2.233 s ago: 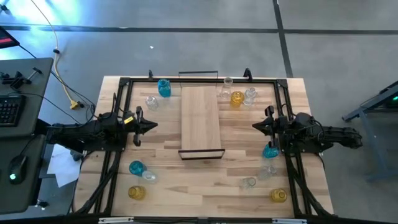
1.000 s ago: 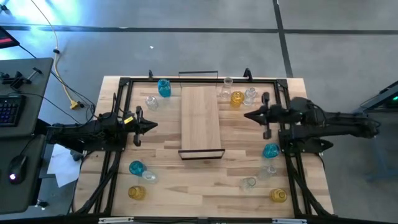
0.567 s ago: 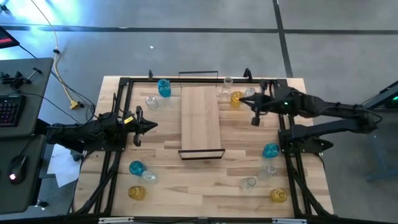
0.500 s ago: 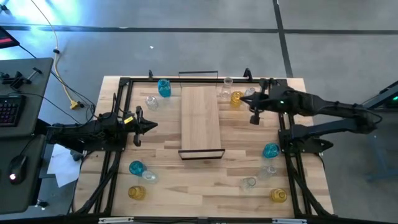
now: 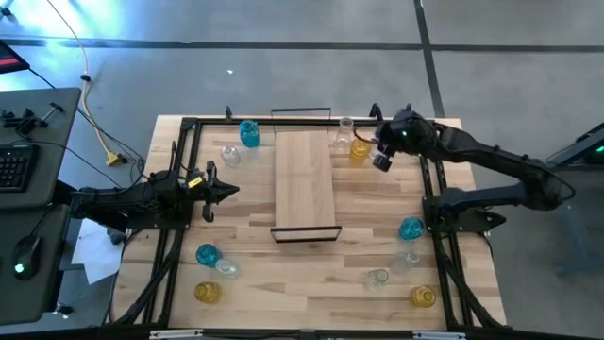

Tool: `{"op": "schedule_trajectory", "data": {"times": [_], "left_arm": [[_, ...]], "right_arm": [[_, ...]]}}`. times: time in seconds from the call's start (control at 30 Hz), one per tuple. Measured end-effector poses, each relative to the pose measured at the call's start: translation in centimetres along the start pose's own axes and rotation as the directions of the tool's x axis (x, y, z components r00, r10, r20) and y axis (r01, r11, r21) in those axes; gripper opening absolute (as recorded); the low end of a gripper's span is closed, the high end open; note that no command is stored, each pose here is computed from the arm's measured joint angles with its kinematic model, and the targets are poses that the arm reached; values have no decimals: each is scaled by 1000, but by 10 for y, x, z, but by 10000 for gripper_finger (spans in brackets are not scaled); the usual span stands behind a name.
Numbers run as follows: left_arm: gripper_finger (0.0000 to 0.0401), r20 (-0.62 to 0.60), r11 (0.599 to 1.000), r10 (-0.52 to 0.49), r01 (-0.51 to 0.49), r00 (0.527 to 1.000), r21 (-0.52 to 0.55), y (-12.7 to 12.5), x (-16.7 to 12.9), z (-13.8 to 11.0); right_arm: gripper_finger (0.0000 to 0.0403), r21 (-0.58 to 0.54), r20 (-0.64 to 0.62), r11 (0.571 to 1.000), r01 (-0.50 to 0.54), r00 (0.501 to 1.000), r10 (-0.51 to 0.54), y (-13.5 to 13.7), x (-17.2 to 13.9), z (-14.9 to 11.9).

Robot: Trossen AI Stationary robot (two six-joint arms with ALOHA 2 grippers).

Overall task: Sort vases onto shelf
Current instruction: Put the top right transparent flower vase on the shelf

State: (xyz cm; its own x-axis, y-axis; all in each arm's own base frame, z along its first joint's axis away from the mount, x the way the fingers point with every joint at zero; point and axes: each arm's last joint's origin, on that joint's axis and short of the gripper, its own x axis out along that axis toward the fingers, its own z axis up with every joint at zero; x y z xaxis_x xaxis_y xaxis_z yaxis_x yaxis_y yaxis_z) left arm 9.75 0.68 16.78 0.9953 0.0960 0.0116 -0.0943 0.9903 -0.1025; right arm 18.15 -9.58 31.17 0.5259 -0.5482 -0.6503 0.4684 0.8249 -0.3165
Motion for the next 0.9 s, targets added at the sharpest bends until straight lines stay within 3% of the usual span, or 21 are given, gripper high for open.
{"op": "schedule_trajectory", "data": {"times": [0.17, 0.47, 0.6, 0.9], "left_arm": [[1, 0, 1000, 0, 0, 1000, 0, 0, 0, 0], [1, 0, 1000, -1, 1, 1000, 0, 0, 0, 0], [1, 0, 1000, -1, 1, 1000, -13, 0, 0, 0], [1, 0, 1000, -1, 1, 1000, -17, 0, 0, 0]], "right_arm": [[138, -24, -9, 999, 30, 1000, -30, -8, 2, -1], [140, -239, 29, 969, 66, 998, -61, -12, 2, 4], [141, -76, 19, 992, 99, 995, -98, -20, 3, 2], [188, 93, -59, 994, 52, 997, -47, -37, 10, -13]]}}
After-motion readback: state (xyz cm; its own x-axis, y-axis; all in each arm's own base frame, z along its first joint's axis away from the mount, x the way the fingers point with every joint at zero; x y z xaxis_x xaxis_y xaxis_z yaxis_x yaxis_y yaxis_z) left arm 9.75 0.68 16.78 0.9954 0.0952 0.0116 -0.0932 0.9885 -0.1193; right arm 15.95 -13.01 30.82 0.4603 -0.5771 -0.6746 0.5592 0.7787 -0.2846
